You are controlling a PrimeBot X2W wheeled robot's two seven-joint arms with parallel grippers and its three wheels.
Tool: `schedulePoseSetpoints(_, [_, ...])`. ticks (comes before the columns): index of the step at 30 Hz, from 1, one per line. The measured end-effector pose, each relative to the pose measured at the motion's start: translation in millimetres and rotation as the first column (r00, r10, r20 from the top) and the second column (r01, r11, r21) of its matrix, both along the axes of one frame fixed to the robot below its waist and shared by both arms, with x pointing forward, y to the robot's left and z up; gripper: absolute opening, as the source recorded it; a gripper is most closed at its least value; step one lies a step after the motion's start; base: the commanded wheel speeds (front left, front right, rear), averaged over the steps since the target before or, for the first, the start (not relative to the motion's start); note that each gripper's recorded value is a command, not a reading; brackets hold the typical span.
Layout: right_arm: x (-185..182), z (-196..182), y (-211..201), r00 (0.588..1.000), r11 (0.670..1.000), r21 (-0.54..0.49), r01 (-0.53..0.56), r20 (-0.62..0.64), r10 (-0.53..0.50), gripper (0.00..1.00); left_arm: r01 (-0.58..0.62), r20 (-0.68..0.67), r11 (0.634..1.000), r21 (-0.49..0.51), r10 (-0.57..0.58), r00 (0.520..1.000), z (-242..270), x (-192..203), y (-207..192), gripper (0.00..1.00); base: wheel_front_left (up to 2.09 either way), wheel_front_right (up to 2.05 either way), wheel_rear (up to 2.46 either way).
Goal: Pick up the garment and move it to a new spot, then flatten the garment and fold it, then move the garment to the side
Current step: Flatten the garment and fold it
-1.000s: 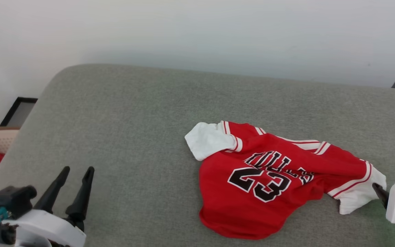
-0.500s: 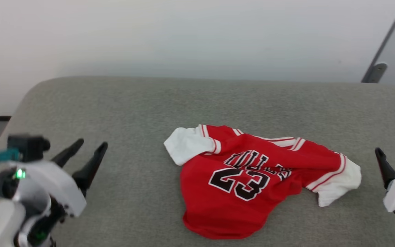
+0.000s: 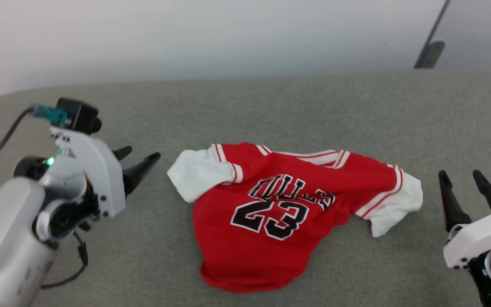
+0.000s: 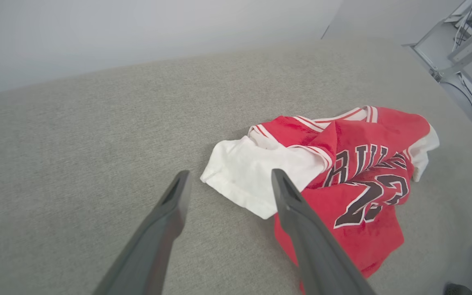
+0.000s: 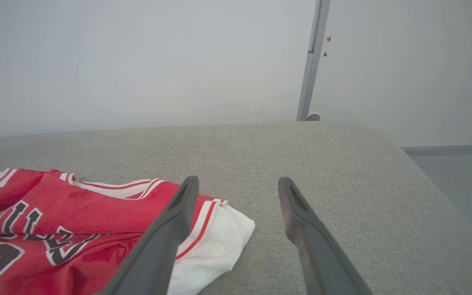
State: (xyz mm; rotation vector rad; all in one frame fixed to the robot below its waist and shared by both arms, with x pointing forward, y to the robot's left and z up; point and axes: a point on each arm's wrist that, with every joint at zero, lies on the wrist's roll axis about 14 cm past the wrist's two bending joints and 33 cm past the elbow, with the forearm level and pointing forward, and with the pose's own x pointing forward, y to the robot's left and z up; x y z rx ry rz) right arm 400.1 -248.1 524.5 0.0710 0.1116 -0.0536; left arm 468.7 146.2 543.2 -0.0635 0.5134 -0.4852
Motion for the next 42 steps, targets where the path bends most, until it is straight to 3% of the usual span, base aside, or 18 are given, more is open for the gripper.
schedulePoseSetpoints(10, [10, 1, -1, 0.999, 1.0, -0.01, 0.029, 0.034, -0.029, 1.0, 0.059, -0.197, 0.995, 0.08, -0.042, 0.979, -53, 37, -19, 1.0, 0.0, 0.0, 0.0])
schedulePoseSetpoints(20, [16, -16, -7, 0.998, 0.998, -0.017, 0.062, 0.006, -0.062, 1.0, 0.07, -0.395, 0.991, 0.112, -0.02, 0.918, -128, 46, -23, 1.0, 0.0, 0.0, 0.0])
schedulePoseSetpoints(28, [22, -24, -8, 0.998, 0.997, -0.019, 0.069, -0.011, -0.069, 1.0, 0.061, -0.448, 0.991, 0.117, -0.002, 0.894, -152, 51, -24, 1.0, 0.0, 0.0, 0.0])
schedulePoseSetpoints(29, [23, -25, -8, 0.998, 0.998, -0.018, 0.068, -0.012, -0.068, 1.0, 0.059, -0.455, 0.992, 0.111, -0.002, 0.891, -154, 50, -25, 0.45, 0.0, 0.0, 0.0])
schedulePoseSetpoints(30, [24, -25, -7, 0.998, 0.998, -0.016, 0.066, -0.012, -0.067, 1.0, 0.056, -0.459, 0.993, 0.107, -0.001, 0.889, -154, 50, -26, 0.0, 0.0, 0.0, 0.0])
schedulePoseSetpoints(35, [29, -20, -4, 0.998, 0.998, -0.02, 0.058, 0.007, -0.057, 1.0, 0.03, -0.464, 0.996, 0.083, 0.012, 0.886, -153, 50, -22, 0.0, 0.0, 0.0, 0.0])
schedulePoseSetpoints(42, [31, -13, -2, 0.999, 0.999, -0.024, 0.049, 0.025, -0.048, 1.0, -0.029, -0.381, 0.991, 0.129, 0.077, 0.921, -138, 56, 9, 0.0, 0.0, 0.0, 0.0])
